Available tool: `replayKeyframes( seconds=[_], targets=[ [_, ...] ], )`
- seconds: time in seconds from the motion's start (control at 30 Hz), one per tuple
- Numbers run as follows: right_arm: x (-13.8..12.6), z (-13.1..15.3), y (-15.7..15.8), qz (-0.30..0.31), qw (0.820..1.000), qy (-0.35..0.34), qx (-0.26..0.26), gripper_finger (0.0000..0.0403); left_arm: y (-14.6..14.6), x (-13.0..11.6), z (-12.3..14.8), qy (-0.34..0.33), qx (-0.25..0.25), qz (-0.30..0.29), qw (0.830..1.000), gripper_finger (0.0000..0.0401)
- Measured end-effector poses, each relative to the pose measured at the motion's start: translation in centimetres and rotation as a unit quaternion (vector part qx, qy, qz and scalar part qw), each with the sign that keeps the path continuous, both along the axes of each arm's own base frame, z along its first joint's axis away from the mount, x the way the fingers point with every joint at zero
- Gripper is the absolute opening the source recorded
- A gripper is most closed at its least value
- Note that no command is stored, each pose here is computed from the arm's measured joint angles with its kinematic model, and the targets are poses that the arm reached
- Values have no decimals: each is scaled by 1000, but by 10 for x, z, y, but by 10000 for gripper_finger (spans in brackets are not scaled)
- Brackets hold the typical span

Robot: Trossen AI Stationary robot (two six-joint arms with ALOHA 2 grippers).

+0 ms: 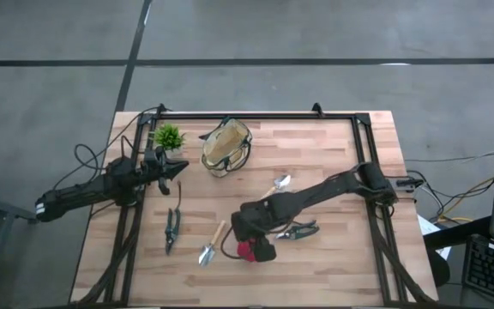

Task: Pick & Place Garden tools in Gardening bag
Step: Put the red red glove into the green gardening bag

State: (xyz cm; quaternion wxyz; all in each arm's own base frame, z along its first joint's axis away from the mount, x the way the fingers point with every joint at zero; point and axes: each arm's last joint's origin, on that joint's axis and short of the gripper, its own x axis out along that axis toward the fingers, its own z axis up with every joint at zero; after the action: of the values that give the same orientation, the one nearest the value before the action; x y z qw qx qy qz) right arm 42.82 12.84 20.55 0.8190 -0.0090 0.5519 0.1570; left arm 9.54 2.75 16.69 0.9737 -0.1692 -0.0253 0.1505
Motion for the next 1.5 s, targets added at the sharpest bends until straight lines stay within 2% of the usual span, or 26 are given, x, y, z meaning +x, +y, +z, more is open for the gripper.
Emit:
replayKeyframes(
  seconds=[0.27,0.4,0.53,0.73,0.8,0.87,1.07,1.5],
  targets=[
    [7,-33,6,11,1000,27,-11,215,0,0,0,0,0,0,1000,5],
    [8,-41,7,6,999,37,-13,197,0,0,0,0,0,0,1000,5],
    [10,-49,6,1,999,47,-14,158,0,0,0,0,0,0,1000,5],
    [11,-55,6,-1,998,54,-14,66,0,0,0,0,0,-1,1000,5],
    [10,-53,4,0,999,53,-11,34,0,0,0,0,0,0,1000,5],
    [11,-50,1,-1,999,53,-3,18,0,0,0,0,0,0,1000,5],
    [10,-34,-12,-17,999,41,-1,14,0,0,0,0,0,0,1000,5],
    [9,14,-61,-80,997,-16,-3,13,0,0,0,0,0,0,1000,5]
  ],
)
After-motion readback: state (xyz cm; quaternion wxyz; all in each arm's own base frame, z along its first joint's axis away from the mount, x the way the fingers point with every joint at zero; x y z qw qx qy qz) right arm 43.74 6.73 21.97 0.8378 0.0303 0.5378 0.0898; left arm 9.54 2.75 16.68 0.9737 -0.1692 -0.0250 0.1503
